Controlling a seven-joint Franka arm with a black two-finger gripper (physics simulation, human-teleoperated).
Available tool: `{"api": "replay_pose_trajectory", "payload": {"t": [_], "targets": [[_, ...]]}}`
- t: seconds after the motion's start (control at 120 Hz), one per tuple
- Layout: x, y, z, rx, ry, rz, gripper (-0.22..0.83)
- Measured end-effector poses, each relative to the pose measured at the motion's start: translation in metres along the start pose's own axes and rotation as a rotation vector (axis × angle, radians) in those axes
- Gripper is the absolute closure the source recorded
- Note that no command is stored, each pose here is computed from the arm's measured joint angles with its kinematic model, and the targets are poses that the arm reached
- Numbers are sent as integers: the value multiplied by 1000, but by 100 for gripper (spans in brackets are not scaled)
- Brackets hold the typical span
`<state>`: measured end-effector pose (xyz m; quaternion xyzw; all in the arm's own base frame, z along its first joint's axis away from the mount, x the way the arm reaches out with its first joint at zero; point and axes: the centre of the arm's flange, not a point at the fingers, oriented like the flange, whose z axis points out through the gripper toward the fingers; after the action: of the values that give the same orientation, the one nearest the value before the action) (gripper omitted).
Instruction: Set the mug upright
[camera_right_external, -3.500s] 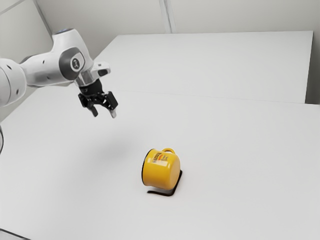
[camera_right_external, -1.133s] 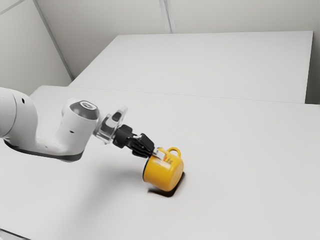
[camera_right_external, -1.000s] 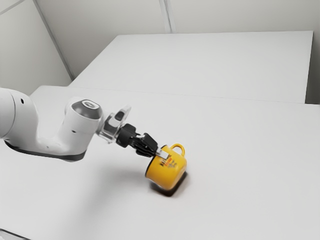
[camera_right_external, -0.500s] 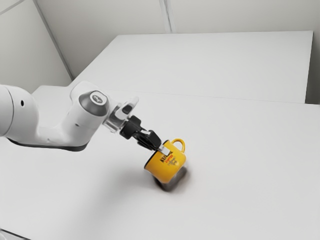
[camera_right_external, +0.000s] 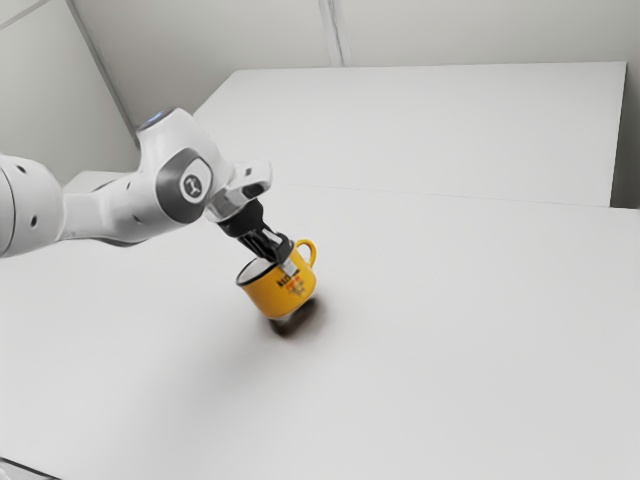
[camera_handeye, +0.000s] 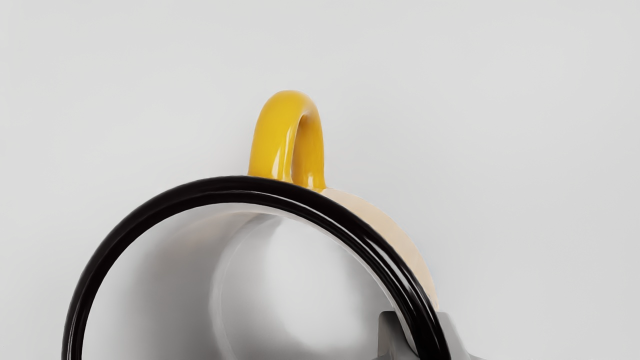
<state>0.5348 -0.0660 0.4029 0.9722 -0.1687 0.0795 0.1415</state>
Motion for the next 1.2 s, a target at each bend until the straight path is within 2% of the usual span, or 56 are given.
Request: {"api": "replay_pose_trajectory", "payload": {"t": [0.25,0.392,0.892,1.092,1.2], "targets": [[-3,13,16,146,-129,-39,79],[-3,21,21,229,-168,-64,79],[-12,47,53,409,-194,-196,79],[-17,22,60,441,-197,-310,79],[-19,4,57,448,-193,-366,56]]}}
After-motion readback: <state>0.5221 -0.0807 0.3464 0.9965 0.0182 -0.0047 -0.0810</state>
